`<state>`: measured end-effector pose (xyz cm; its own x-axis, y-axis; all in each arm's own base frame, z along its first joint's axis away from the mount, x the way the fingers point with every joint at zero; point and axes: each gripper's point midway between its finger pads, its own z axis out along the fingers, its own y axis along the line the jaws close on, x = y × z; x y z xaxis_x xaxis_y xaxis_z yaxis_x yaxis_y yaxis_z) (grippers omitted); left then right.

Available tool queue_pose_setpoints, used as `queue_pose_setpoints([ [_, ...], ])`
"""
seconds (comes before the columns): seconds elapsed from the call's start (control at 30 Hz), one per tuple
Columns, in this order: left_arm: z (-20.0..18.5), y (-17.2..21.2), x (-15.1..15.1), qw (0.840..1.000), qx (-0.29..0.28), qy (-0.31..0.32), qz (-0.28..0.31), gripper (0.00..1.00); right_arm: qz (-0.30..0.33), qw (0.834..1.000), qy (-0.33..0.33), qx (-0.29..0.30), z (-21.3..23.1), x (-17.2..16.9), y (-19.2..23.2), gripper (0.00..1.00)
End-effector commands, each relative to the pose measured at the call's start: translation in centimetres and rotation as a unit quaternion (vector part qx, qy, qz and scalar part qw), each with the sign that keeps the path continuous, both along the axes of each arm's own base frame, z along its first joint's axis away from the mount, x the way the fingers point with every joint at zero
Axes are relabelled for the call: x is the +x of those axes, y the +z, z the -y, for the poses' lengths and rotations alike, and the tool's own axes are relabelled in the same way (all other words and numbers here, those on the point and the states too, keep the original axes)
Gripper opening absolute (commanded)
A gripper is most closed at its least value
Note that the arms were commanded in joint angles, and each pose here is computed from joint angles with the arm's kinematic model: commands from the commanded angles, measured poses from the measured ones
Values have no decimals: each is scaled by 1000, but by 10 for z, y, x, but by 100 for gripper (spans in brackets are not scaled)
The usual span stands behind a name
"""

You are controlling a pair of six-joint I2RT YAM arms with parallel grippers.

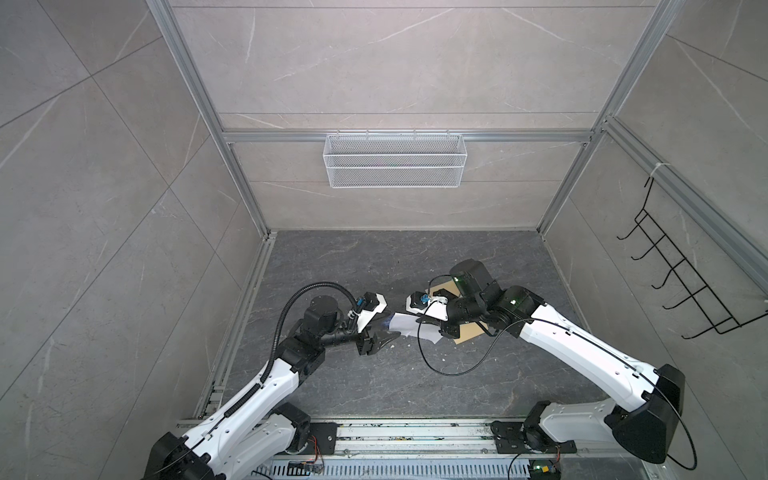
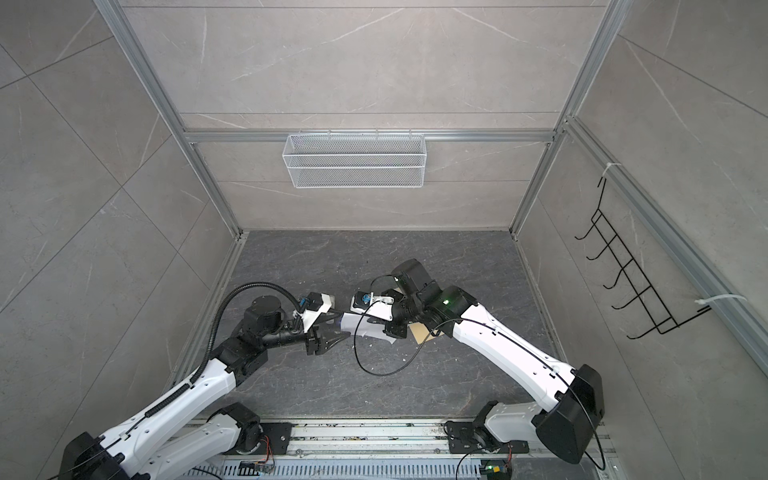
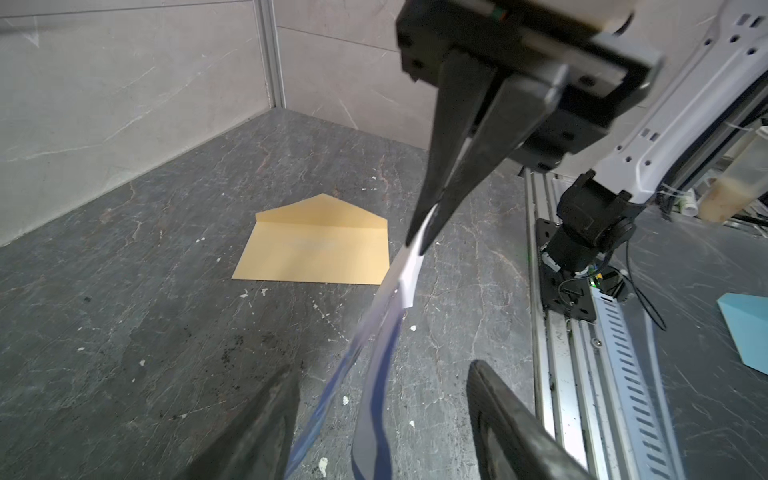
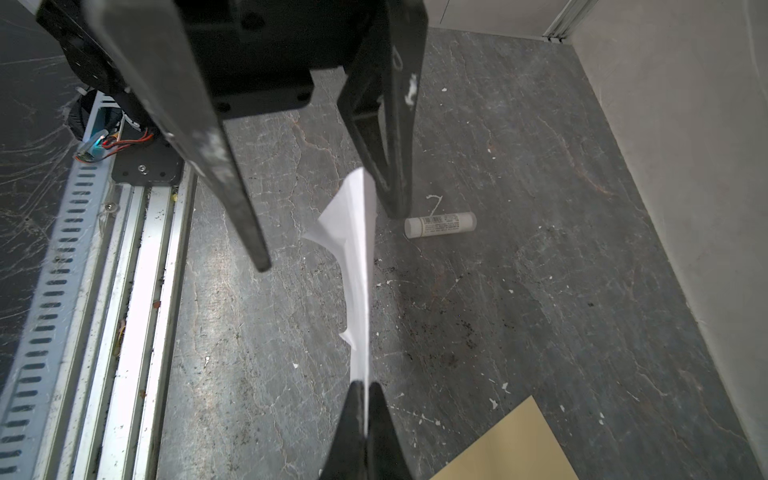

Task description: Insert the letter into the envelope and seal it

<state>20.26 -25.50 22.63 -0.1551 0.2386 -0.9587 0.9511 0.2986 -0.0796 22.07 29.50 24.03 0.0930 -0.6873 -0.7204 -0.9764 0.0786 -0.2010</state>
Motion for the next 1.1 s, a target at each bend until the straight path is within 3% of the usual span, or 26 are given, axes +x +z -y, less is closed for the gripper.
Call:
queue_pose_setpoints([
  [0.0,-1,-8,8,1000,21,16,6,56,-11,1000,7,8,4,-11,2,0],
  [0.1,-2,-15,10,999,30,18,5,44,-7,1000,9,8,7,-13,3,0],
  [0.23,0,-18,6,999,31,4,4,21,-5,1000,11,8,7,-14,3,0],
  [0.4,1,-17,-4,1000,23,-19,8,3,-6,1000,11,12,4,-12,3,0],
  [0.47,2,-14,-8,999,13,-30,14,0,-5,1000,5,17,2,-8,4,1],
  [0.7,4,-6,2,999,-42,6,-4,0,49,993,-88,63,-1,29,30,40],
  [0.87,1,-6,22,995,-54,69,-52,0,106,967,-187,135,19,48,73,62],
  [1.0,2,-3,23,994,-63,71,-60,0,96,952,-223,185,30,43,91,73],
  [1.07,2,1,22,993,-72,70,-58,0,84,943,-244,211,36,41,98,84],
])
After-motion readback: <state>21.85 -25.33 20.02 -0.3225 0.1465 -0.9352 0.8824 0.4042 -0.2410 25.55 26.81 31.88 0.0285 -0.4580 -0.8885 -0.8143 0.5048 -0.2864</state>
